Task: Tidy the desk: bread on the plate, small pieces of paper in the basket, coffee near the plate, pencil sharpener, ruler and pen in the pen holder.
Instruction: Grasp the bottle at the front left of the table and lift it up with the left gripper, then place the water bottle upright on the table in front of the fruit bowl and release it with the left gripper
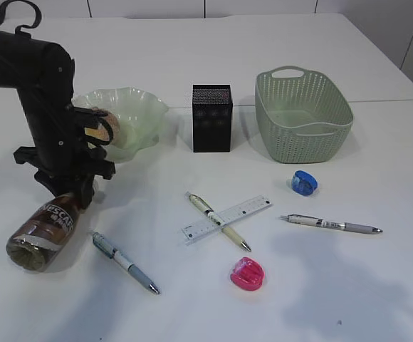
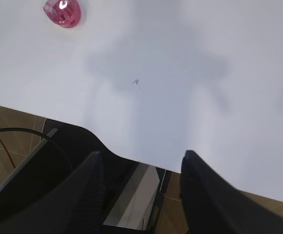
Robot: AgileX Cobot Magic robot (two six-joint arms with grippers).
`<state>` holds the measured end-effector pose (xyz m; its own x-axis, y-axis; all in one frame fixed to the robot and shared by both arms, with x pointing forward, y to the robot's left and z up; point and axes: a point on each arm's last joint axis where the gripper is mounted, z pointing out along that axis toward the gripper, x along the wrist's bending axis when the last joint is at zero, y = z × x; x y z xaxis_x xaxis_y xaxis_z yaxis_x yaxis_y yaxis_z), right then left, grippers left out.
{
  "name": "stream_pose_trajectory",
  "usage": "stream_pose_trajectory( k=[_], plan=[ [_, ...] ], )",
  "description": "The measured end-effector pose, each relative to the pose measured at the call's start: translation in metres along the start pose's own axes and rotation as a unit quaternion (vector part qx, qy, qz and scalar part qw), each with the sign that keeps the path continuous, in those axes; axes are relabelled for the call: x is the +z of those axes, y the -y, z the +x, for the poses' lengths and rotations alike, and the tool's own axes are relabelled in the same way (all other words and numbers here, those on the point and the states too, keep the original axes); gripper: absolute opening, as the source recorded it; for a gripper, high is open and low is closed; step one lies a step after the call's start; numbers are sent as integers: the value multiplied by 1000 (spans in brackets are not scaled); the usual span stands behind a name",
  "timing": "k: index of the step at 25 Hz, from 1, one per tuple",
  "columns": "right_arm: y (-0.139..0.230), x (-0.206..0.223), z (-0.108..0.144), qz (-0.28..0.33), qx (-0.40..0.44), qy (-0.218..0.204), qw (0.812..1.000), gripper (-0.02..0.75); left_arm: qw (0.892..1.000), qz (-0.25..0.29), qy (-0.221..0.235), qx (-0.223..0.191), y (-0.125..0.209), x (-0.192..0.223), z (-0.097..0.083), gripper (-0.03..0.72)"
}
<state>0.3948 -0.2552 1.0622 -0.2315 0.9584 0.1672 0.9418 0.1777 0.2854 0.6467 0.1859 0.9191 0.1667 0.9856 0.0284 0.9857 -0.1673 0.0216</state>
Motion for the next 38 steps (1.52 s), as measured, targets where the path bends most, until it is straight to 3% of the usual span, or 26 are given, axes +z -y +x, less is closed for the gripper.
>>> stream_pose_trajectory(
  k=[10, 19, 26, 38],
  plan=[
    [0, 0, 0, 0, 0, 0, 1000, 407, 996, -86, 10, -3, 8, -72, 4, 229],
    [0, 0, 0, -1, 0, 0, 1000, 407, 990, -137, 16, -5, 18, -112, 6, 229],
    [0, 0, 0, -1, 0, 0, 1000, 407, 979, -203, 23, -6, 26, -148, 8, 226],
    [0, 0, 0, -1, 0, 0, 1000, 407, 963, -268, 32, -8, 41, -186, 11, 225]
  ],
)
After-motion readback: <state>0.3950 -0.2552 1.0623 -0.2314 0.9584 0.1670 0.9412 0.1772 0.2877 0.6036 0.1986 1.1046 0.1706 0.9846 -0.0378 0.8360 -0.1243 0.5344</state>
